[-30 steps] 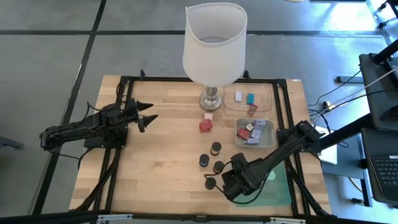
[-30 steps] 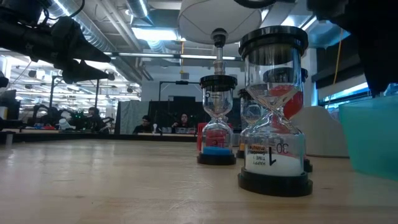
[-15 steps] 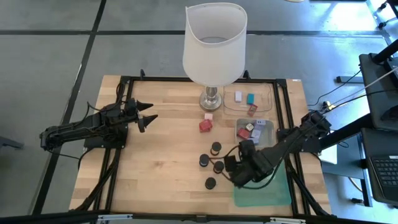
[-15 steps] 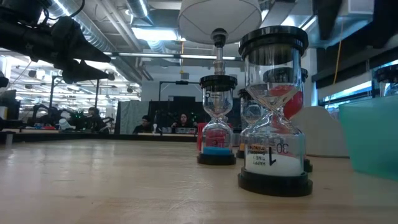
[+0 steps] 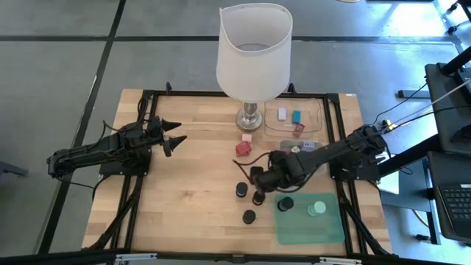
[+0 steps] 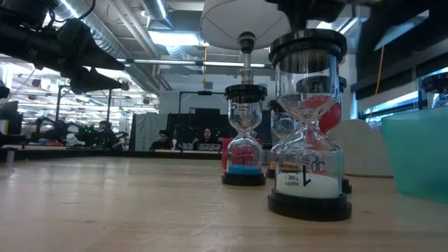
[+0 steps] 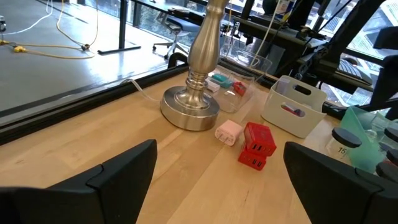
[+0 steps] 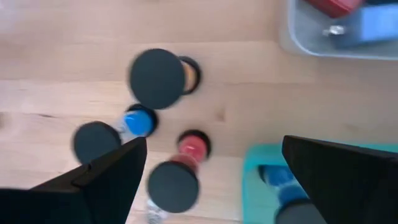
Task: Pick & Place Office items
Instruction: Put the orange hourglass into the light blue bin
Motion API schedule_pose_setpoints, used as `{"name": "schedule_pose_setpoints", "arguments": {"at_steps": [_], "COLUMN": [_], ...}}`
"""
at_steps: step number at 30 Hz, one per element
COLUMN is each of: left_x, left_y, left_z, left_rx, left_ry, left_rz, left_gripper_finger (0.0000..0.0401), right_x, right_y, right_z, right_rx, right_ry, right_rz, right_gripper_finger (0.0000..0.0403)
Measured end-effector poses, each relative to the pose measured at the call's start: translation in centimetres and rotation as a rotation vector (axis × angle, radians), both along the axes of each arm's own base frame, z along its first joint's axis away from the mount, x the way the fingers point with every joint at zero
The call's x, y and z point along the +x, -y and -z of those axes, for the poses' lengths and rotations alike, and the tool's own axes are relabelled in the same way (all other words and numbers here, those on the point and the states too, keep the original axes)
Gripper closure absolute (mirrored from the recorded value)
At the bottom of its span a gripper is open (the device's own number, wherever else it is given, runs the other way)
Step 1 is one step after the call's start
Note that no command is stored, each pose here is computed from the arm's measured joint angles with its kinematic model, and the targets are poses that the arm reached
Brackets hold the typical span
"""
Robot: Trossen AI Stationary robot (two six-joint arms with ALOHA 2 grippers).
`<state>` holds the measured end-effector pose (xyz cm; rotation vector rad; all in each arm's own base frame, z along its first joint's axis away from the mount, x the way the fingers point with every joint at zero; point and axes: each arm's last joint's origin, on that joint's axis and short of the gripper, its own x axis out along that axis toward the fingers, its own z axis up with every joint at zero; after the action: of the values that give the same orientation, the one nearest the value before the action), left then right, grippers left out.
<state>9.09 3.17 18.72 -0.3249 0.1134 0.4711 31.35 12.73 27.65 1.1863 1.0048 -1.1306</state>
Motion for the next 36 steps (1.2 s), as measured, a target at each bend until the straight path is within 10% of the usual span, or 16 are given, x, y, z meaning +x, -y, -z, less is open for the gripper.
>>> {"name": "schedule_pose_setpoints", "arguments": {"at_steps": [36], "left_x": [0.0], "left_y": [0.0], "left_z": [0.0], "left_rx": [0.0], "left_ry": [0.0], "left_rz": [0.0], "left_gripper_finger": [0.0054], "right_x": [6.1], "right_y": [3.8], "right_z": [7.5], "right_rx": [-0.01], "right_ry": [-0.084], "right_rz": [-0.053], "right_gripper_finger": [0.0038]}}
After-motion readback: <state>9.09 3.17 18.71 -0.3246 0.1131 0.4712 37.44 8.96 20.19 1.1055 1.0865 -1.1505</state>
